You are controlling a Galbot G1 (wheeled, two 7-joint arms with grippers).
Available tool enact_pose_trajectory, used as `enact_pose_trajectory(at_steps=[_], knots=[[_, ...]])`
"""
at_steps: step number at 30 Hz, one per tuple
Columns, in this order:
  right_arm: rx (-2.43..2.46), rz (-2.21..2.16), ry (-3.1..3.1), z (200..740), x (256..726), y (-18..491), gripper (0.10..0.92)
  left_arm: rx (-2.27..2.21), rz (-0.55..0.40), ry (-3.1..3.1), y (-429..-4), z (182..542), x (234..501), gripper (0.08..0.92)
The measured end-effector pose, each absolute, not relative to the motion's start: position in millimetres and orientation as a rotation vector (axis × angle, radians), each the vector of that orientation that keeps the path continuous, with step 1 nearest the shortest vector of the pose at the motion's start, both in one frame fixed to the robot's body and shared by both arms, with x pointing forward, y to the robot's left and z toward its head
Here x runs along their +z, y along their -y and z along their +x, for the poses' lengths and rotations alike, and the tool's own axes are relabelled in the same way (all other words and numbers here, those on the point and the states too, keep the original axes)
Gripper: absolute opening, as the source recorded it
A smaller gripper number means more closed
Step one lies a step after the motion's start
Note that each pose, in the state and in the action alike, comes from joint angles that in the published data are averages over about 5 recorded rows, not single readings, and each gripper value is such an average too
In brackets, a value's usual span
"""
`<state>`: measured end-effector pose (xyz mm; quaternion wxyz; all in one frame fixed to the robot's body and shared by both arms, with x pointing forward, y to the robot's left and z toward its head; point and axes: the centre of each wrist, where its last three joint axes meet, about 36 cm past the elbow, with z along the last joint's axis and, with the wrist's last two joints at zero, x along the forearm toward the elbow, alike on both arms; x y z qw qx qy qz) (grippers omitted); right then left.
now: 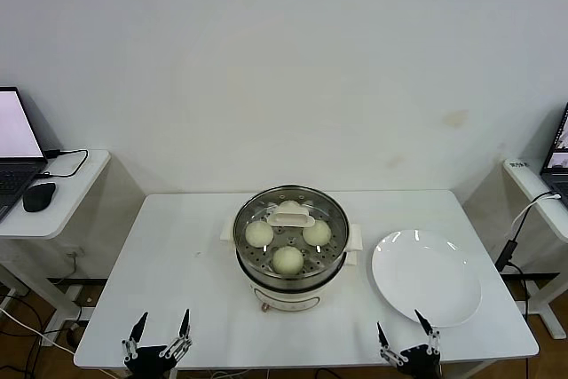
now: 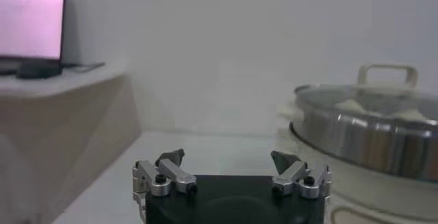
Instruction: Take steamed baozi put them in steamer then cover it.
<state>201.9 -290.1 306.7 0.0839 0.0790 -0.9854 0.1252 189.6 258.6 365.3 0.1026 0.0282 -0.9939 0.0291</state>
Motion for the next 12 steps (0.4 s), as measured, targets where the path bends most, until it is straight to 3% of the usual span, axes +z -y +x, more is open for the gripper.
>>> enact_pose_trajectory(at_steps=[12], knots=[[0.335, 0.261, 2.936, 199.9, 312.2, 282.5, 0.822, 0.079, 0.080, 2.901, -262.0, 184.1, 357.7, 0.823]])
